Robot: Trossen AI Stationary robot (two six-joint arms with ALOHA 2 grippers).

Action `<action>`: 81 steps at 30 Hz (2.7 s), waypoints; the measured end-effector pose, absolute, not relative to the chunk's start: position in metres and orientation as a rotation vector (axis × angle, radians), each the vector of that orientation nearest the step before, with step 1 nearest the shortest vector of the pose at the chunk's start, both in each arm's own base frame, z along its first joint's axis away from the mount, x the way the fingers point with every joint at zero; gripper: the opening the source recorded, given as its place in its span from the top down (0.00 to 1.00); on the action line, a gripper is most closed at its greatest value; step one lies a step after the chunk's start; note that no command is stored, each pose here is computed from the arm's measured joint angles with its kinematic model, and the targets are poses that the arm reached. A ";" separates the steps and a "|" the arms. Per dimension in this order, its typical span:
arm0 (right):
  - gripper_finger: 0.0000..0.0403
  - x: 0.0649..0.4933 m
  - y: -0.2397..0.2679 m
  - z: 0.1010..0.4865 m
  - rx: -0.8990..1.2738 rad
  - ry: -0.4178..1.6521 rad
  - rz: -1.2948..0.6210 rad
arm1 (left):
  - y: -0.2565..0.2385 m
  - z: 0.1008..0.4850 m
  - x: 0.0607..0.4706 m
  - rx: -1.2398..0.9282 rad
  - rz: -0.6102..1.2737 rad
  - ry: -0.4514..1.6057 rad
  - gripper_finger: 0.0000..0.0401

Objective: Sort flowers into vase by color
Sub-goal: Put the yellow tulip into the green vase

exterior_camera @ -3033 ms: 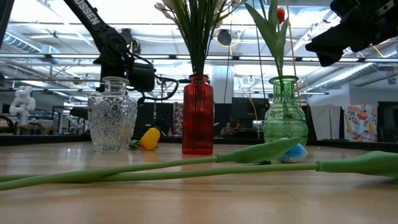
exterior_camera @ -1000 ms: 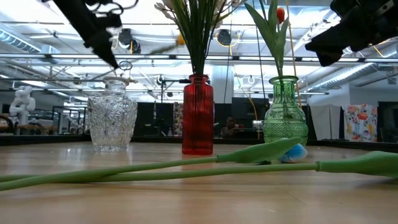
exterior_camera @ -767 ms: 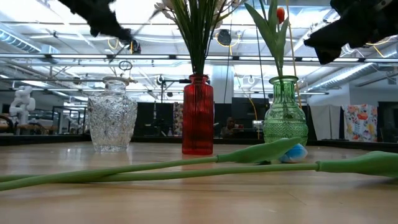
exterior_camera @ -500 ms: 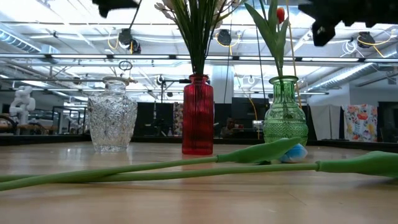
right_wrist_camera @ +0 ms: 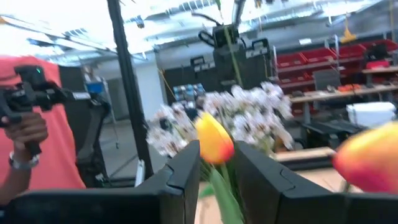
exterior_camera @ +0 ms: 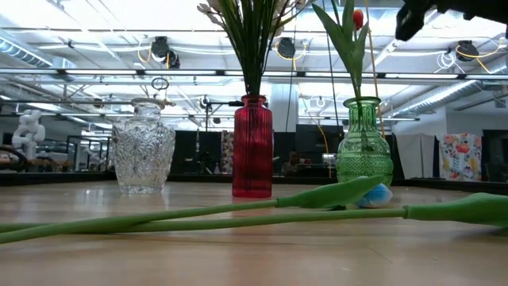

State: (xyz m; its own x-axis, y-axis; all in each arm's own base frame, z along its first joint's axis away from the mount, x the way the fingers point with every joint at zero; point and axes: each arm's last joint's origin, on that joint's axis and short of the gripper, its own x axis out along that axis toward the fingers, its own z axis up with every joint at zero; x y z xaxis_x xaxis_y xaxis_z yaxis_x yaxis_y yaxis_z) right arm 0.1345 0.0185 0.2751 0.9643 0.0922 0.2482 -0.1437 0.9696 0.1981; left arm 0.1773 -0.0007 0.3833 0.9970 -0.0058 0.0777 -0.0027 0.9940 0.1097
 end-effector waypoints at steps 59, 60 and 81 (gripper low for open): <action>0.45 0.242 0.161 0.394 -0.129 -0.307 0.001 | -0.122 0.357 0.360 0.095 -0.291 -0.097 1.00; 0.45 0.242 0.161 0.395 -0.131 -0.306 0.002 | -0.121 0.357 0.360 0.095 -0.285 -0.095 1.00; 0.62 0.248 0.156 0.390 -0.034 -0.246 0.010 | -0.108 0.347 0.365 0.063 -0.216 0.015 1.00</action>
